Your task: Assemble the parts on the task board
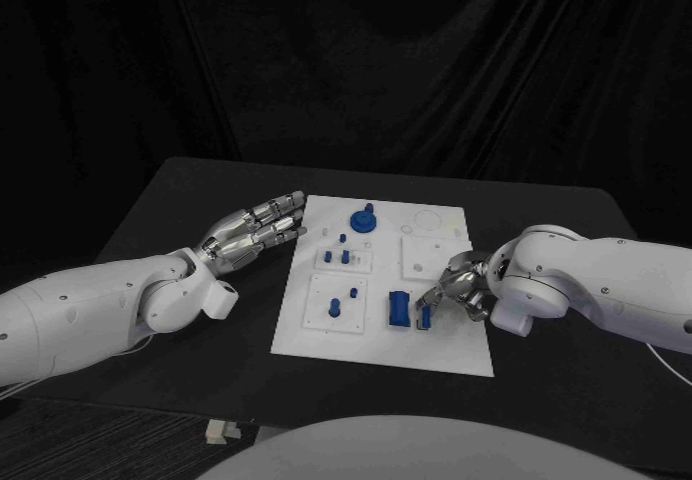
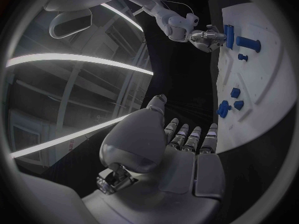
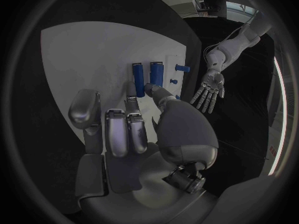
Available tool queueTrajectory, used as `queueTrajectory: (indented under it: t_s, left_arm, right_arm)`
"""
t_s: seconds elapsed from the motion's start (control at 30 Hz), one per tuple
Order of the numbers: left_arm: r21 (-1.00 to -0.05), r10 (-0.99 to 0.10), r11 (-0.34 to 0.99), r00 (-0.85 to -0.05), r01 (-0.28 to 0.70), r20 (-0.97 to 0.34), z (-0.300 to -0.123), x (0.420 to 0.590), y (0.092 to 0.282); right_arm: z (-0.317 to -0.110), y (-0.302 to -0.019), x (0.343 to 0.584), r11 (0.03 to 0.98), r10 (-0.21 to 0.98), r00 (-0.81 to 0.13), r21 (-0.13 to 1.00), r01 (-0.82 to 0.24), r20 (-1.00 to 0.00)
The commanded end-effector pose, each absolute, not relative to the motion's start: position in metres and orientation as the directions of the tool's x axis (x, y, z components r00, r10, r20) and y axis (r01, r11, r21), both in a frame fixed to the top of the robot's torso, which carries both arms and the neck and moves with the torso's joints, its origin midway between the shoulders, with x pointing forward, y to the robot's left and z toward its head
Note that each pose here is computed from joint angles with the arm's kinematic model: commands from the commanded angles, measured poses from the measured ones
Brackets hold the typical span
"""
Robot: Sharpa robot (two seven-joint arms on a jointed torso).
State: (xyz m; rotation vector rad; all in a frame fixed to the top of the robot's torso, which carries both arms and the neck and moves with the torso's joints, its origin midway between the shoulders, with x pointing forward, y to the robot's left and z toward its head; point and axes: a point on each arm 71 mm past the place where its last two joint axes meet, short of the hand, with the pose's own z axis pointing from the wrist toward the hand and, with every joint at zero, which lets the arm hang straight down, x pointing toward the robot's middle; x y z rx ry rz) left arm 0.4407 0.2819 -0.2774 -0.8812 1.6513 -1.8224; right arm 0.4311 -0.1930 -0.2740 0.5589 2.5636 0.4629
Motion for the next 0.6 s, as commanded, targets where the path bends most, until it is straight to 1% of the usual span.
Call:
queueTrajectory:
  t_s: [0.03,0.6]
  left_arm:
    - [-0.983,-0.742,-0.185,-0.657,0.01,0.133,-0.2718,0.4402,0.2817]
    - [-0.983,-0.742,-0.184,-0.657,0.005,0.135,-0.2731,0.4401,0.282]
  right_arm:
    - [-0.2764,-0.1923,0.4291,0.875,0.435,-0.818,0.391,0.286,-0.377]
    - [-0.2774,-0.191,0.4286,0.876,0.433,-0.818,0.389,0.283,-0.38]
